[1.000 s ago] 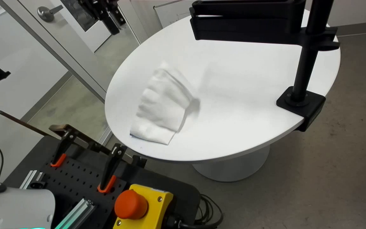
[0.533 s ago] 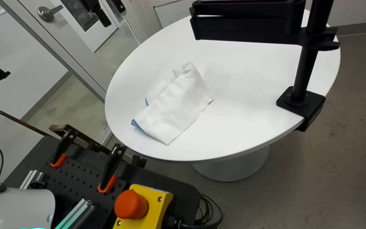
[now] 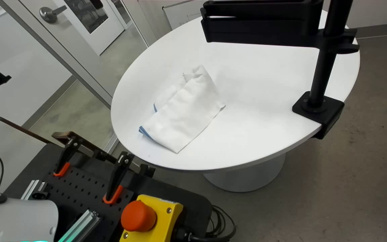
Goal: Put the white cloth on the table
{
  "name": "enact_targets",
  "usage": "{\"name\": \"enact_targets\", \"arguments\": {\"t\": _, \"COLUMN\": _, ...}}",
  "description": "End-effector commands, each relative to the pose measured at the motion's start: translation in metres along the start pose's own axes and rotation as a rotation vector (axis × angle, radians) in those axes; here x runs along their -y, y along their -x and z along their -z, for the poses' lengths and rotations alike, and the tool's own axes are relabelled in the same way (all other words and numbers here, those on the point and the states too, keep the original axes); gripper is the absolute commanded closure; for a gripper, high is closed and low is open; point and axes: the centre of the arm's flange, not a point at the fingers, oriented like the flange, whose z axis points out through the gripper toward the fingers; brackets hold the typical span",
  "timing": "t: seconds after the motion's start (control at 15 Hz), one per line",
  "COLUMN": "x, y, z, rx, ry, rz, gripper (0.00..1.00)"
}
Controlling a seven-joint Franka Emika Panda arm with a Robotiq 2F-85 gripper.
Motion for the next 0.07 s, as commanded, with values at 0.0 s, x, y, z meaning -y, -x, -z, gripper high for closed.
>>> {"name": "enact_targets", "arguments": {"t": 0.0, "x": 0.0001, "y": 0.0, "z": -0.0012, "rx": 0.002, "ry": 0.0, "rz": 0.0, "gripper": 0.0}}
